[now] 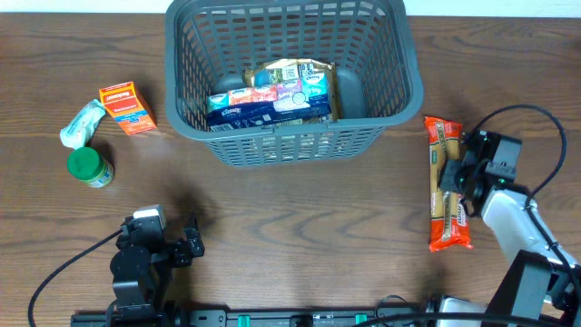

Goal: Pack container
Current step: 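Reposition the right gripper to the top end of the spaghetti pack and grasp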

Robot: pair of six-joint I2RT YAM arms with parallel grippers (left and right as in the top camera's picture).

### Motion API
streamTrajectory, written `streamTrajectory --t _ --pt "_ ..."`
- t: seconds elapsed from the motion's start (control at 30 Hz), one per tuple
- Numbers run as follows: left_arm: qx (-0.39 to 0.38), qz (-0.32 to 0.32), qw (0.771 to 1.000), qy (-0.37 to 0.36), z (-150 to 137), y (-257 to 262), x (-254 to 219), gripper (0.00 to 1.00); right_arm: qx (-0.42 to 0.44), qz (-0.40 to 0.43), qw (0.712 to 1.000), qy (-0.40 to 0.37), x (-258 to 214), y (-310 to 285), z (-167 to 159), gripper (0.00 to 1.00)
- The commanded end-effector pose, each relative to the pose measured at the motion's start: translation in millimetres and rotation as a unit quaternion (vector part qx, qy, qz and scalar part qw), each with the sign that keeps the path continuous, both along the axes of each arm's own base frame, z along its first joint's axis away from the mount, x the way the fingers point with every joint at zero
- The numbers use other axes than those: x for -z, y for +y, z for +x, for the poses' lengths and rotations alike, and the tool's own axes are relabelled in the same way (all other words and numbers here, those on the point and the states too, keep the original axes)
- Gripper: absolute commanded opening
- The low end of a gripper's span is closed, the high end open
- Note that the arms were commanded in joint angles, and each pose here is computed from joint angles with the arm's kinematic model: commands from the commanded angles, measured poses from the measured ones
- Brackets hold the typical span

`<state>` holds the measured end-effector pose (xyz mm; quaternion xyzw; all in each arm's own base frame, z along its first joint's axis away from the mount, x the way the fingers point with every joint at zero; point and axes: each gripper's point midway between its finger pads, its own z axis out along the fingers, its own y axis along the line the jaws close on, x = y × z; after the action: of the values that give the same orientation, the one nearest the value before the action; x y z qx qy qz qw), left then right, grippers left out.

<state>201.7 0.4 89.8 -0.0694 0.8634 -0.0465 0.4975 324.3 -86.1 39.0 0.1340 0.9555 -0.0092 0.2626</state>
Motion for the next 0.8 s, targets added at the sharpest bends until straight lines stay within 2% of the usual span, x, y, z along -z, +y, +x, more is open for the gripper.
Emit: streamTrajectory --t 0.0,0.23,0.4,0.43,0.47,0.5,0.77 --pt "0.003 0.004 1.000 0.000 0 0 2 0.98 -0.002 0.010 0.998 -0.059 -49 0 37 0.01" --pt "0.003 0.004 1.000 0.000 0 0 2 0.99 0.004 0.008 0.996 -0.085 -106 -7 60 0.01" --pt "0.003 0.004 1.000 0.000 0 0 2 0.98 0.010 0.004 0.997 -0.070 -103 -9 55 0.03" --pt "0.003 0.004 1.000 0.000 0 0 2 0.99 0.010 0.006 0.998 -0.064 -99 -8 54 0.38" --pt "0.003 0.004 1.000 0.000 0 0 2 0.98 0.008 0.007 0.998 -0.058 -96 -8 53 0.80" --pt "0.003 0.004 1.000 0.000 0 0 2 0.98 0.004 0.007 0.999 -0.049 -91 -7 50 0.99" --pt "0.003 0.004 1.000 0.000 0 0 2 0.98 -0.004 0.019 0.999 0.026 -48 -12 36 0.99"
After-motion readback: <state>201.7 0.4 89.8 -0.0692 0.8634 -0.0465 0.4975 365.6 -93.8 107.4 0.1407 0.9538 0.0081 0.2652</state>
